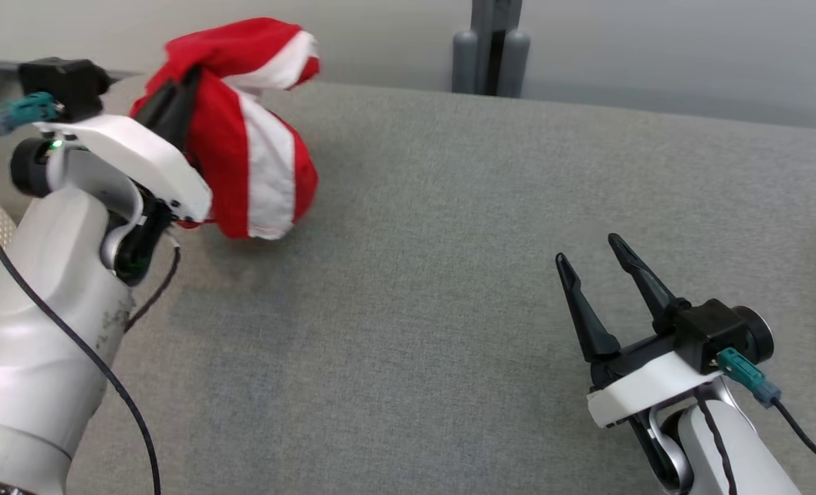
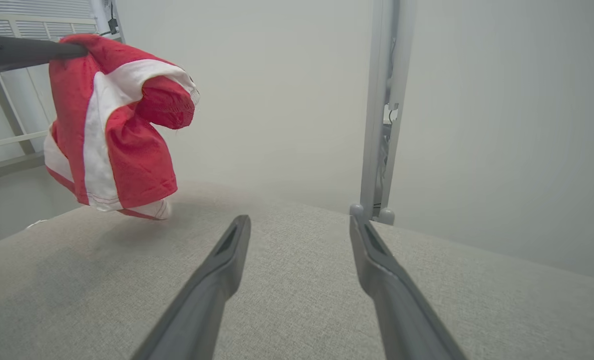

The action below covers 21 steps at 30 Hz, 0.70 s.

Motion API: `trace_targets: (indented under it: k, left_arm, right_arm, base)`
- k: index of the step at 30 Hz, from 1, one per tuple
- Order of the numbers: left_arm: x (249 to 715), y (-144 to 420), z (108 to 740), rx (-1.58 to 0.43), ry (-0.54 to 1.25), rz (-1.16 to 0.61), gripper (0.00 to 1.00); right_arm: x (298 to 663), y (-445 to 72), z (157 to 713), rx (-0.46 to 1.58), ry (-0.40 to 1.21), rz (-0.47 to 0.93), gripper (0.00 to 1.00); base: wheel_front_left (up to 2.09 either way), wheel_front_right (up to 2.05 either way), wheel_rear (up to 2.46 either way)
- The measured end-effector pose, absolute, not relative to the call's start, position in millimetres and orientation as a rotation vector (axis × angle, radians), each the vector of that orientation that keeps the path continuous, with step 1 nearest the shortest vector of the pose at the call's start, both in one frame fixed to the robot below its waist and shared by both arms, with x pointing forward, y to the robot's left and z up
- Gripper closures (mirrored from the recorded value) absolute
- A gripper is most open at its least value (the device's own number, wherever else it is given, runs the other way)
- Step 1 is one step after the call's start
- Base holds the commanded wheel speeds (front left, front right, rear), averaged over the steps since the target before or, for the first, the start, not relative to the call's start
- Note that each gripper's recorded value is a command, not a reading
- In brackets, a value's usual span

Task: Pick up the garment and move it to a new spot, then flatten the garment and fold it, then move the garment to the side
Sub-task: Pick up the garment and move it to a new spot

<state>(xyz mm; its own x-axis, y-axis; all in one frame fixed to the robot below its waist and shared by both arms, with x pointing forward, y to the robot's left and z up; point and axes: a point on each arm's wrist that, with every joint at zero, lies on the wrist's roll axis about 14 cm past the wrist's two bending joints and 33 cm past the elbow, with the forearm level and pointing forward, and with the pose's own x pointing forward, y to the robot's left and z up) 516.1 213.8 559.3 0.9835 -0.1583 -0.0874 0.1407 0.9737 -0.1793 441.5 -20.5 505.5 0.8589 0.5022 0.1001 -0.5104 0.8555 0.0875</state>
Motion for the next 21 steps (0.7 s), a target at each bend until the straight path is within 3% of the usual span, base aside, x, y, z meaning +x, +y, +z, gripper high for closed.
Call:
trace_targets:
  k: [10, 21]
  left_arm:
    - [504.3, 122.2, 602.5, -0.050, -0.028, -0.469, 1.00]
    - [447.8, -21.6, 553.7, 0.163, 0.078, -1.008, 1.00]
  right_arm:
    - [429.5, -71.3, 534.0, 0.097, -0.146, 0.393, 0.00]
    - [416.2, -135.8, 543.8, 0.080, -0.176, 0.212, 0.00]
  base:
    - [0.00, 0.00, 0.00]
    - [0.00, 0.00, 0.00]
